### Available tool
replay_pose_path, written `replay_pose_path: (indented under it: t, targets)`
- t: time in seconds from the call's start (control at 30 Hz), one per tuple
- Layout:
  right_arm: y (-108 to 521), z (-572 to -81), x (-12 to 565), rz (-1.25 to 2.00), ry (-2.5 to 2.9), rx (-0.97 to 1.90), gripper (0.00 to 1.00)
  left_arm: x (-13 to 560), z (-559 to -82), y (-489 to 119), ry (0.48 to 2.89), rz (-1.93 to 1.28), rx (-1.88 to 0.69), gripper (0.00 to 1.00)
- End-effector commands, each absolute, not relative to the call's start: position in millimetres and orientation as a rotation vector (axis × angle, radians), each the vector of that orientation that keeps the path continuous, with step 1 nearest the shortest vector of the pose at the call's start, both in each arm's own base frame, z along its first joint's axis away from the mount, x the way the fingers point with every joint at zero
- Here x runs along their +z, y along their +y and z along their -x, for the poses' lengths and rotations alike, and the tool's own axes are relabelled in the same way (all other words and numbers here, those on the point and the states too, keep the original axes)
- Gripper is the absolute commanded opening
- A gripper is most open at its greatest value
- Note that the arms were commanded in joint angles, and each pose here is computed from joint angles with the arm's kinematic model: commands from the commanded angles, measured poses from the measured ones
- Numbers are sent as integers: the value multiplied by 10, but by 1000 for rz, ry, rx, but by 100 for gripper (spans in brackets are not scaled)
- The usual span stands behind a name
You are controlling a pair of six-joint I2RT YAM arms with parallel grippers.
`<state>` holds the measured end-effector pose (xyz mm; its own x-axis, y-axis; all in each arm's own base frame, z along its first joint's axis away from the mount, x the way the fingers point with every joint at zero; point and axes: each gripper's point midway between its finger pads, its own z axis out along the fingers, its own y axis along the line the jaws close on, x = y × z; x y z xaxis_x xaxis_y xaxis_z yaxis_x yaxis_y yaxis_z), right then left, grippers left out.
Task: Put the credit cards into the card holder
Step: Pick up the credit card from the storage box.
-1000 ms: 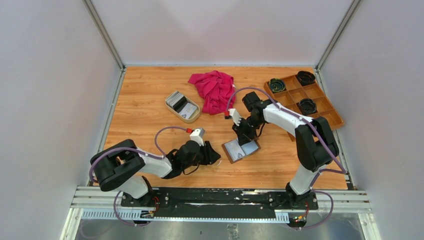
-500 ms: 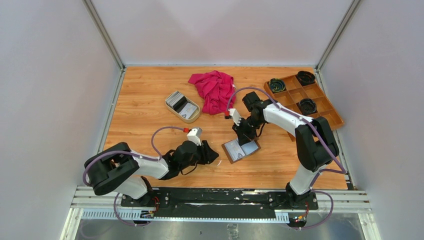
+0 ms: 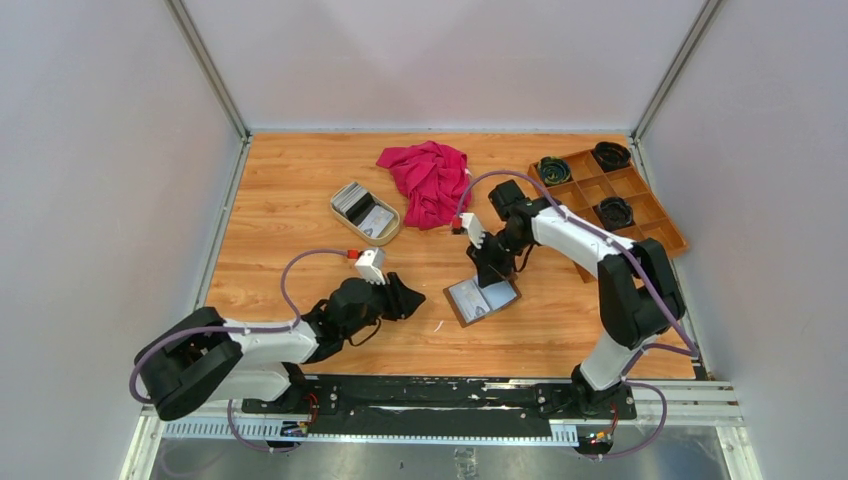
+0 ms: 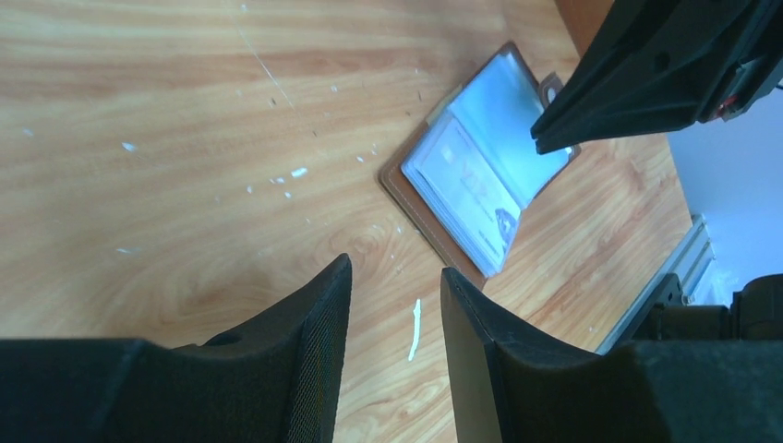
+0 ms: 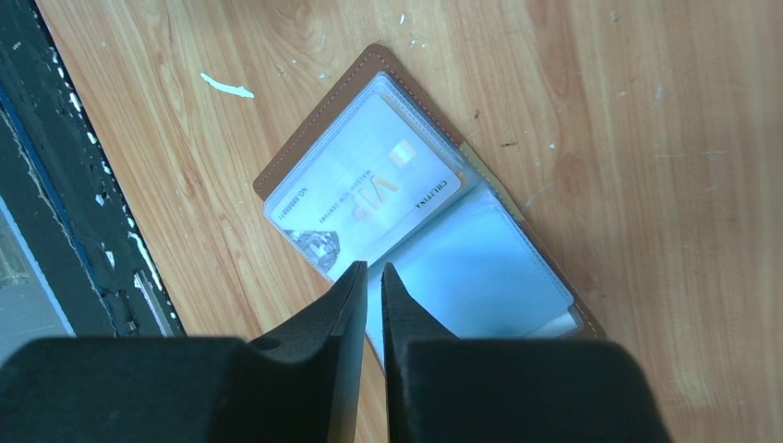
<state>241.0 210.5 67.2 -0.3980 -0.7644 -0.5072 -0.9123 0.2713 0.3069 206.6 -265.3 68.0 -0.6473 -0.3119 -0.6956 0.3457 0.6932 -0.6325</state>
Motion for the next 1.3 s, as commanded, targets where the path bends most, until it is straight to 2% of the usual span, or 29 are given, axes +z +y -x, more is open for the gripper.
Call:
replay_pose_path:
  t: [0.0,0.07,0.33,0.4,0.5,0.53,0.67,0.73,0.83,0.97,1.13,1.27]
  targets:
    - [2075,-2477,952,1509,2207,825,15,757,-2154,-2468,2012,-45,-939,45]
    - [2060,-2517,1087,1494,2167,801,17,847,-2226,-2379,1983,-46,-924,46]
    - [2024,-2696,1766,1466,1965,645,27,1348,-2523,-2121,1866,-73,-877,71]
    - [2024,-2747,2011,1446,1906,598,36,1505,-2638,-2073,1843,-74,-868,77]
    - [2053,-2755,2279,1424,1833,591,65,1712,-2861,-2002,1839,-78,-854,88]
    - [2087,-2723,2295,1428,1821,624,70,1773,-2934,-2009,1852,-91,-869,91]
    - [2194,-2577,2091,1460,1840,787,72,1824,-3293,-1945,1991,-82,-881,95]
    - [2196,-2537,1951,1476,1858,830,72,1809,-3440,-1882,2093,-97,-816,95]
    - [2205,-2500,1820,1467,1879,909,70,1696,-3592,-1691,2268,-205,-585,94]
    - [2195,-2487,1686,1464,1911,953,67,1573,-3800,-1413,2407,-348,-304,89]
    - [2147,-2517,1607,1453,1942,949,65,1395,-4002,-1394,2499,-493,-219,77]
    - [2110,-2543,1576,1438,1957,949,65,1262,-4152,-1375,2514,-576,-173,73]
